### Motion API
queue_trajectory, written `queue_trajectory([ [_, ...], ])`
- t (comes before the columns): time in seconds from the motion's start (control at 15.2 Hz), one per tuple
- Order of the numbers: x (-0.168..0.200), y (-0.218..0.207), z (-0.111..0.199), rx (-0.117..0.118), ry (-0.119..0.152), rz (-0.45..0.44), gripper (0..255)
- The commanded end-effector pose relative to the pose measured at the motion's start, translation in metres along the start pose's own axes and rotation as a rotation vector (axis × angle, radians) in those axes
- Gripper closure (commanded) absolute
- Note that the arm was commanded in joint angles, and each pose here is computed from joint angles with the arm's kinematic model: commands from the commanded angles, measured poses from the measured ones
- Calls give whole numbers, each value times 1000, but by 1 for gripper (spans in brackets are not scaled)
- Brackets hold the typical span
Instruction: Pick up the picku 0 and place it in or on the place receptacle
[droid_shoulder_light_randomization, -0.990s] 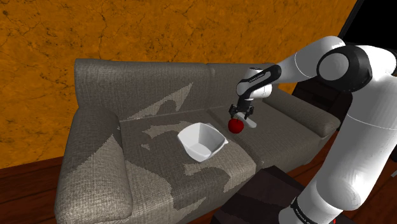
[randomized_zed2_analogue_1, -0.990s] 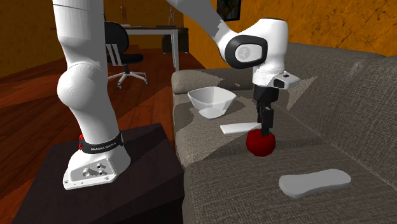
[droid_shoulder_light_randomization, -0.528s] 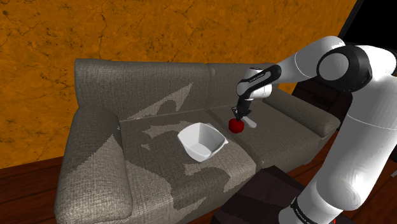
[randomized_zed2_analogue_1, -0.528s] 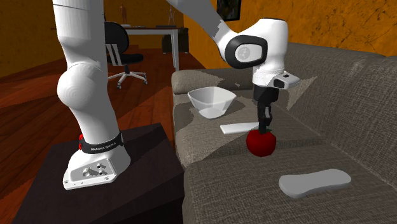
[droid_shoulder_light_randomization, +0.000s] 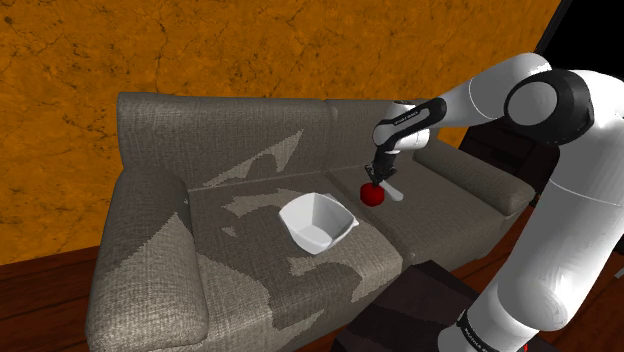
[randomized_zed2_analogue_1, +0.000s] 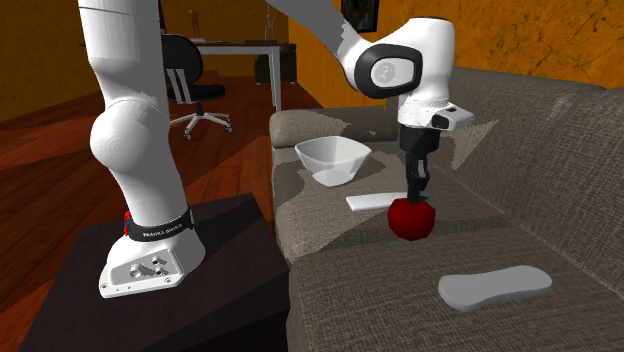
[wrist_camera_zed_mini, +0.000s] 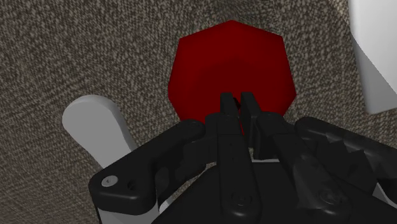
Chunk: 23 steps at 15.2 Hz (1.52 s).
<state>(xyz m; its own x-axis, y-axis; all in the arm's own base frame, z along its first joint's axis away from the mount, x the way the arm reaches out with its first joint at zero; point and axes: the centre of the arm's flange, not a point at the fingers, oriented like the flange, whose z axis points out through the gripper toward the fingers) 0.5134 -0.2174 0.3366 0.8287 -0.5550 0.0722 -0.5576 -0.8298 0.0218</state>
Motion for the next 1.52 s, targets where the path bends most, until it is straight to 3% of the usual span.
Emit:
queue_trajectory([
  [0.0, 1, 1, -10, 0, 0, 0, 255],
  [1.45, 9, 4, -125, 0, 0, 0, 255],
])
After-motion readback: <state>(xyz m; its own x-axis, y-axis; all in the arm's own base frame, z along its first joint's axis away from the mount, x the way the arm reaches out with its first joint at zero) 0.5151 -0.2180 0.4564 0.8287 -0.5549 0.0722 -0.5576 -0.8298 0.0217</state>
